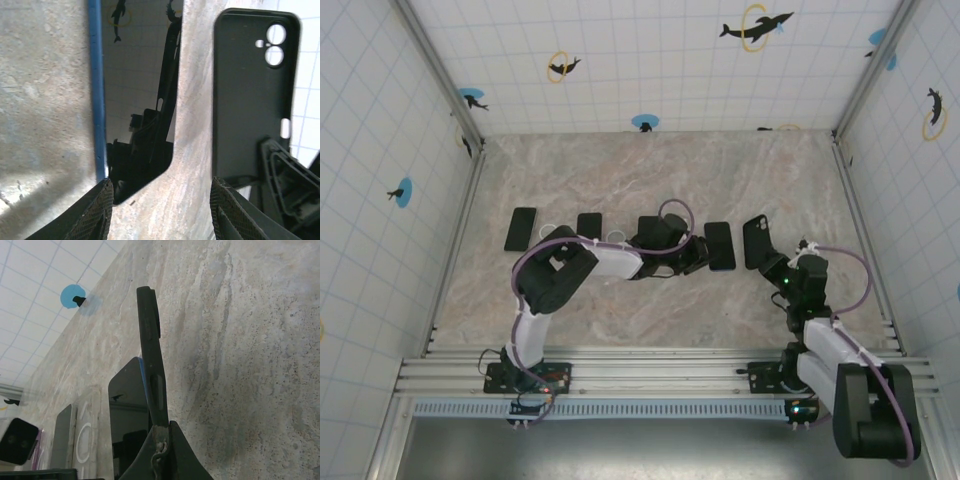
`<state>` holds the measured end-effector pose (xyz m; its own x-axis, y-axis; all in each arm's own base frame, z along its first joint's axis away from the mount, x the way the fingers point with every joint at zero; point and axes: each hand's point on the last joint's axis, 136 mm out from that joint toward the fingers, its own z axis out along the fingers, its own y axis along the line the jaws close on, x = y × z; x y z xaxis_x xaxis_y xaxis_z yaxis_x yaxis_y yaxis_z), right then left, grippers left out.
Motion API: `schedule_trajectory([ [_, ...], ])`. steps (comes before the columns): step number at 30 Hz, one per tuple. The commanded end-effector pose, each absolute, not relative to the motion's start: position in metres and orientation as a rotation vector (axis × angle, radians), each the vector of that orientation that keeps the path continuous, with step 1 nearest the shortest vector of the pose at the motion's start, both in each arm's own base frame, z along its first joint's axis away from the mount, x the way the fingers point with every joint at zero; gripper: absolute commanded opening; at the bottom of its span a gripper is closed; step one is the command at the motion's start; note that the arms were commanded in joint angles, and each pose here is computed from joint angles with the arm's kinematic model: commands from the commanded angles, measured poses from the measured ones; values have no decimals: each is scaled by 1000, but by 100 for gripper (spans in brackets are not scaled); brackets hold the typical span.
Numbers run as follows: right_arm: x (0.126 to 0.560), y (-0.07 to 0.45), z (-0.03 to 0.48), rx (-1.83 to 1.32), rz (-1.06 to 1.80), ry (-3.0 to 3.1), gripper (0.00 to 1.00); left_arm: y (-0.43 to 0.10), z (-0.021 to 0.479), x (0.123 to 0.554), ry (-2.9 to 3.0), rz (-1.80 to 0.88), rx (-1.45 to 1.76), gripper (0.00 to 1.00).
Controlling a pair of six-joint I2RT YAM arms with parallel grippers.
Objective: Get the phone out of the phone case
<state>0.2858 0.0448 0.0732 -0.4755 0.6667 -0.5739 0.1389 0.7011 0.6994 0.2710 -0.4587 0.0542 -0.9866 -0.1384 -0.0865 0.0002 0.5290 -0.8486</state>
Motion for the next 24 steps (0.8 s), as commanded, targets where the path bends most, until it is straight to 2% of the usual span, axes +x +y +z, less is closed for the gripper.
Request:
schedule_trajectory([
  [1, 289, 47, 81, 558, 761, 1951, 0, -459, 94, 279, 2537, -1493, -58, 53],
  [13, 298, 54, 71, 558, 849, 1967, 0, -422, 139, 279, 2452, -1450, -25, 54],
  [20, 301, 56, 62, 552, 848, 2008, 0, -395, 149, 281, 2433, -1406, -41, 55],
  [24, 302, 57, 57, 536, 844, 2039, 5, -384, 144, 276, 2442, -1387, -63, 54],
])
